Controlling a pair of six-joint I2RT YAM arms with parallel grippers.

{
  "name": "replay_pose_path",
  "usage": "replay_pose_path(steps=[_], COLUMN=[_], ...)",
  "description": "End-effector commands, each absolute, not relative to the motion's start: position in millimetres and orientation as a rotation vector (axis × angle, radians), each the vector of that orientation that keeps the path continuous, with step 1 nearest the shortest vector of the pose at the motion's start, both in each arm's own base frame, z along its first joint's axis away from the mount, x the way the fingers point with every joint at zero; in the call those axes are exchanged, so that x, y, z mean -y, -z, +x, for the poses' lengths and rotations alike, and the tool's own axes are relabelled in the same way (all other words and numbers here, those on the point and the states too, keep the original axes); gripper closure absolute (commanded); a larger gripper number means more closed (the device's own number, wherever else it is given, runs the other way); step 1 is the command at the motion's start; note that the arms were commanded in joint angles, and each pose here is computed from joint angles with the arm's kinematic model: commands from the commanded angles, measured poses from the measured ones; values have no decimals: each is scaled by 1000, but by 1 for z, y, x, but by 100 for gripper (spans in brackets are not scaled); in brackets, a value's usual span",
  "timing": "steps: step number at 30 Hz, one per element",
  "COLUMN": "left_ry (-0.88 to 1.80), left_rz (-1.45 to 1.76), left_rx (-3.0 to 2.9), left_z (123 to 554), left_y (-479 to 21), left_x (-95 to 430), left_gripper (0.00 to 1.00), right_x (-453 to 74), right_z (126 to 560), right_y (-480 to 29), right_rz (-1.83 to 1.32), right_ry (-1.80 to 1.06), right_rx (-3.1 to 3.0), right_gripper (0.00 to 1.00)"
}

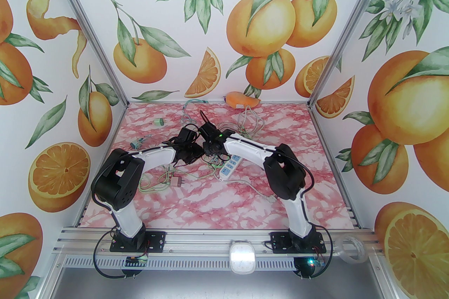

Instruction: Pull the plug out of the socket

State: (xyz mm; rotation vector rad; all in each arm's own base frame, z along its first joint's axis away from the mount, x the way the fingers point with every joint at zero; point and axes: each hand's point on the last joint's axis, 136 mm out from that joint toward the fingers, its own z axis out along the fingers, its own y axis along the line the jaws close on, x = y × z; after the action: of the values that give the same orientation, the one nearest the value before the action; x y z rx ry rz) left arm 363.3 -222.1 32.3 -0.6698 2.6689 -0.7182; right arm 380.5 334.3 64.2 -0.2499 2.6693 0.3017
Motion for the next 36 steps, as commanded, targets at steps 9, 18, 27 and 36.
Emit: replay_pose_path(steps=[9,18,27,36], left_ry=[628,617,596,599], left_rz=[-657,-634,-634,-638], left_rx=[-2971,-2986,-3000,-2995], left_z=[297,298,295,296], left_y=[25,27,29,29], left_x=[233,235,231,228], left_gripper=[74,75,75,76], right_x=[-372,-406,-394,-371], right_z=[370,344,354,374], right_y=[-77,-69,-72,-77], right_rz=[-250,-555,-439,-199], right_ry=[-632,-360,-452,-644], right_rx=[-2682,-2680,-2698,-2701], right_gripper=[69,69,70,70])
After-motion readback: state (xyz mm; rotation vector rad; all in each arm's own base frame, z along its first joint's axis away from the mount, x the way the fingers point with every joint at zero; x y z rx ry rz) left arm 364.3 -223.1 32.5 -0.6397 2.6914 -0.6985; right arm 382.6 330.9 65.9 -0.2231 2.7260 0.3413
